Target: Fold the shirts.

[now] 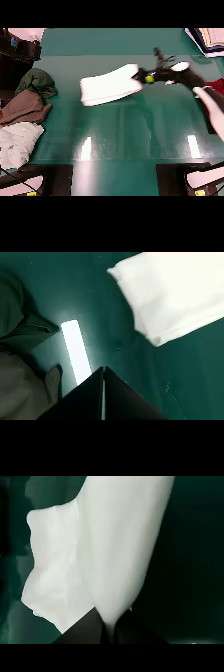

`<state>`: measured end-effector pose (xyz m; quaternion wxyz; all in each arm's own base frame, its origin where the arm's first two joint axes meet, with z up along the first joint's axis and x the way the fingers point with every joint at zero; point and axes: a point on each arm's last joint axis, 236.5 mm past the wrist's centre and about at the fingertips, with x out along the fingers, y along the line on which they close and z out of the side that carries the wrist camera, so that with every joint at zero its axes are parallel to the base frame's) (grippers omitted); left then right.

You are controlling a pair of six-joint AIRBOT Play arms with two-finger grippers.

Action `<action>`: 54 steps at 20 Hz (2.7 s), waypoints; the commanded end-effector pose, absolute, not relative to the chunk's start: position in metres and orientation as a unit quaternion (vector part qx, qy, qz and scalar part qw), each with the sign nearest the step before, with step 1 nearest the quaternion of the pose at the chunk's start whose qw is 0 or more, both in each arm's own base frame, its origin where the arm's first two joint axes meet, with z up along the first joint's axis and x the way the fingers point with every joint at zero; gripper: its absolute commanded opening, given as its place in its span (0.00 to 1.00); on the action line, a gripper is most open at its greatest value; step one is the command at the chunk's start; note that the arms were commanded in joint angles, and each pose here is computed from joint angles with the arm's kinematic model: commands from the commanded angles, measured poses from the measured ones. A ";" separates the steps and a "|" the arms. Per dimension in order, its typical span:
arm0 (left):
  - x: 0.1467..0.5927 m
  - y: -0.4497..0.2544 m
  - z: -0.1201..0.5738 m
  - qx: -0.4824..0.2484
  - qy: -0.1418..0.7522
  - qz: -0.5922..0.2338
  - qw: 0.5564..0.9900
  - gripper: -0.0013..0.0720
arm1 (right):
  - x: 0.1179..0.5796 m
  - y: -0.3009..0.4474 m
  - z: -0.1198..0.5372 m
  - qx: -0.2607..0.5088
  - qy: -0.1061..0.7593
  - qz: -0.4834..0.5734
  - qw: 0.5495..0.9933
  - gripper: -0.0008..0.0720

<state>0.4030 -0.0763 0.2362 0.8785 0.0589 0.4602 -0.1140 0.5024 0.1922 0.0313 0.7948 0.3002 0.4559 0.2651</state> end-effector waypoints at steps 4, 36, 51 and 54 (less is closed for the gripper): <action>0.403 -0.077 0.236 0.058 0.461 -0.115 0.878 0.05 | 0.523 -0.044 0.094 0.306 0.341 0.082 0.885 0.03; 0.388 -0.093 0.231 0.042 0.483 -0.151 0.862 0.05 | 0.344 -0.255 0.171 0.193 0.345 -0.238 0.887 0.03; 0.383 -0.093 0.227 0.049 0.494 -0.154 0.854 0.06 | 0.213 -0.256 0.055 0.204 0.569 -0.354 0.714 0.72; 0.389 -0.094 0.231 0.049 0.480 -0.155 0.862 0.06 | 0.227 -0.244 0.079 0.227 0.518 -0.347 0.748 0.71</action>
